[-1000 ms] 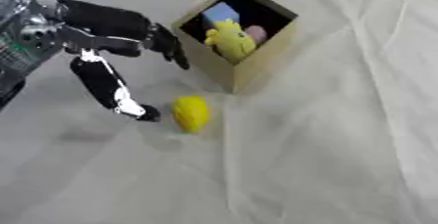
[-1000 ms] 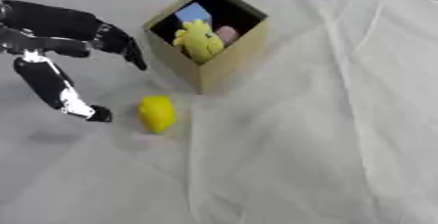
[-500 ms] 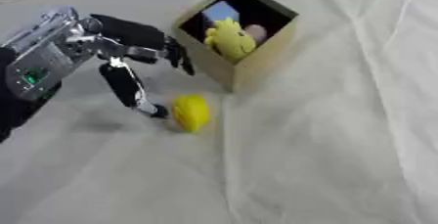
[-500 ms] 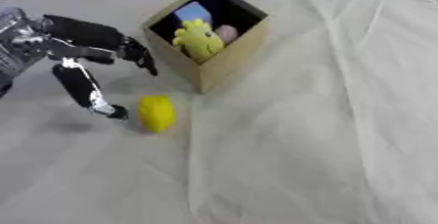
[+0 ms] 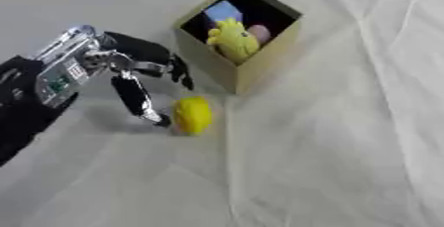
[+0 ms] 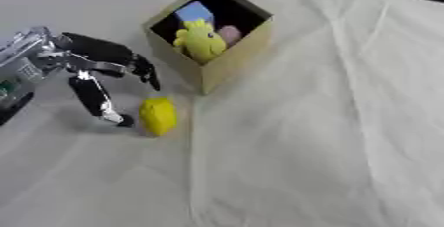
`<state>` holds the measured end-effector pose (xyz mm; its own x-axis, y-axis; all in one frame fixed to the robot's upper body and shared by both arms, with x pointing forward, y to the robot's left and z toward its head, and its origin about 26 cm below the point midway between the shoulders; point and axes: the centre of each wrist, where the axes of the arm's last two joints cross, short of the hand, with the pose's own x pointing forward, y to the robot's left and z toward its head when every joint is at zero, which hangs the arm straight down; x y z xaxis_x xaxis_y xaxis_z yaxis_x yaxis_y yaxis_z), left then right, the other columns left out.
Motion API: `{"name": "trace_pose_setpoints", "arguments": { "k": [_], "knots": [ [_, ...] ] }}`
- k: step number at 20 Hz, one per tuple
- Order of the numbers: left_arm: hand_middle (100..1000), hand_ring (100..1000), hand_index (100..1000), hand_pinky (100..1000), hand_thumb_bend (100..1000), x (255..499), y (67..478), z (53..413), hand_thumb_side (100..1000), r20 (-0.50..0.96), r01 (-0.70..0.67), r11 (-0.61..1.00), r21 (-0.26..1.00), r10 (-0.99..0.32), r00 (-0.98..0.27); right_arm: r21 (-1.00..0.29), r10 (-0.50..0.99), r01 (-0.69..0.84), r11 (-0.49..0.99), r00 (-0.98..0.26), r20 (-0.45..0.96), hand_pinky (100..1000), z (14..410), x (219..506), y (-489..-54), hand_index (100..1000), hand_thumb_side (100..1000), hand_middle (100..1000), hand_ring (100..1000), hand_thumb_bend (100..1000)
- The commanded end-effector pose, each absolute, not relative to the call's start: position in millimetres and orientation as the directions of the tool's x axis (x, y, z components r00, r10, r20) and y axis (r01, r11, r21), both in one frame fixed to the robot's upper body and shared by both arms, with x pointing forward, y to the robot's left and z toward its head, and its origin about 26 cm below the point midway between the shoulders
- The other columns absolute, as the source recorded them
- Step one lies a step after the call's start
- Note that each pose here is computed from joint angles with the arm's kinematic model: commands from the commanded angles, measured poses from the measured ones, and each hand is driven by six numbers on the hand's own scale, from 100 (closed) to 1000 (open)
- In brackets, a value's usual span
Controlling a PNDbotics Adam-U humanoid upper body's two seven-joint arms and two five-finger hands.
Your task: Pick up objects on the table and place them in the box.
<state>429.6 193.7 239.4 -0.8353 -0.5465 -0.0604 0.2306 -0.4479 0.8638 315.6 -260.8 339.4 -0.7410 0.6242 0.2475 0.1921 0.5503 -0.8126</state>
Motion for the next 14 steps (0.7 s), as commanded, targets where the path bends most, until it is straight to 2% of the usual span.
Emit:
{"name": "trace_pose_setpoints", "arguments": {
  "k": [1,6,14],
  "knots": [
    [773,788,885,835,451,429,195,249,481,-0.078,0.203,-0.450,0.870,-0.531,-0.844,-0.805,0.631,0.225,0.549,-0.743,0.223,880,348,311,-264,829,536,641,766,100],
    [779,790,910,836,471,425,191,255,487,-0.087,0.177,-0.439,0.881,-0.517,-0.851,-0.807,0.632,0.220,0.548,-0.741,0.227,881,347,312,-264,829,541,641,766,100],
    [770,784,891,831,463,425,180,250,480,-0.082,0.188,-0.466,0.864,-0.500,-0.862,-0.805,0.628,0.216,0.552,-0.743,0.232,882,346,312,-264,830,546,641,766,100]
  ]
}}
